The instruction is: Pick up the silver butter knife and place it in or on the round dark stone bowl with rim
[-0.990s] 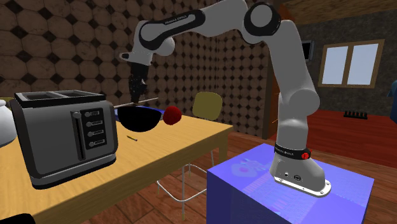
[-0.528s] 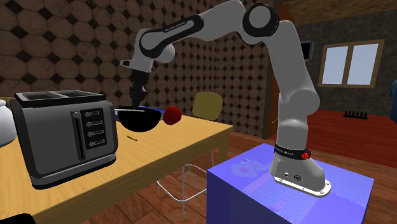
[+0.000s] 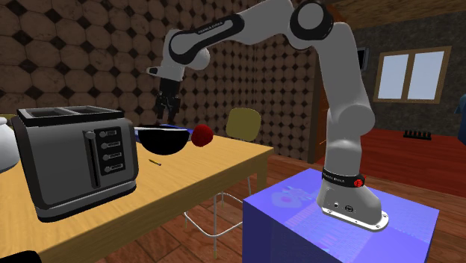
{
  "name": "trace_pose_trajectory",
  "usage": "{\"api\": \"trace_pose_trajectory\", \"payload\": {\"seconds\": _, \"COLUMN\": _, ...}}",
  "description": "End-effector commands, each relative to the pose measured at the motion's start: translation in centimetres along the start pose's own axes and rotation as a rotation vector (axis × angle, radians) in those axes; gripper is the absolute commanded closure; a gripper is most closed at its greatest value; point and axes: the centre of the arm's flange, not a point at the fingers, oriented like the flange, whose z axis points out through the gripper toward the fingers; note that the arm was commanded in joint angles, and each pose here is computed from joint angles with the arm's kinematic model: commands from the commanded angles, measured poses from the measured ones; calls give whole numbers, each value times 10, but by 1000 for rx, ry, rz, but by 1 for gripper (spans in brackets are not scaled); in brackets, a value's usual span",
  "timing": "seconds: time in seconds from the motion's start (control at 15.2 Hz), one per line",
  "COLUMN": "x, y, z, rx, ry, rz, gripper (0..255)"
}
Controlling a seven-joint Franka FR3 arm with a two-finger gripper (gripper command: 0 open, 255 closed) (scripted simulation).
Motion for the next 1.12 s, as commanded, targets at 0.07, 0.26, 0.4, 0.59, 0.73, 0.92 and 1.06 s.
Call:
{"api": "trace_pose_trajectory", "payload": {"seconds": 0.07, "x": -11, "y": -3, "z": -9, "rx": -3, "ry": -16, "rz": -8, "gripper": 0}}
{"api": "trace_pose_trajectory", "payload": {"seconds": 0.26, "x": -11, "y": -3, "z": 7, "rx": -3, "ry": -16, "rz": -8, "gripper": 0}}
{"api": "trace_pose_trajectory", "payload": {"seconds": 0.4, "x": -11, "y": -3, "z": 17, "rx": -3, "ry": -16, "rz": -8, "gripper": 0}}
{"api": "trace_pose_trajectory", "payload": {"seconds": 0.59, "x": -11, "y": -3, "z": 25, "rx": -3, "ry": -16, "rz": -8, "gripper": 0}}
{"api": "trace_pose_trajectory", "payload": {"seconds": 0.73, "x": -11, "y": -3, "z": 25, "rx": -3, "ry": -16, "rz": -8, "gripper": 0}}
{"api": "trace_pose_trajectory", "payload": {"seconds": 0.92, "x": -11, "y": -3, "z": 25, "rx": -3, "ry": -16, "rz": -8, "gripper": 0}}
{"api": "trace_pose_trajectory", "payload": {"seconds": 1.06, "x": -11, "y": -3, "z": 25, "rx": -3, "ry": -16, "rz": -8, "gripper": 255}}
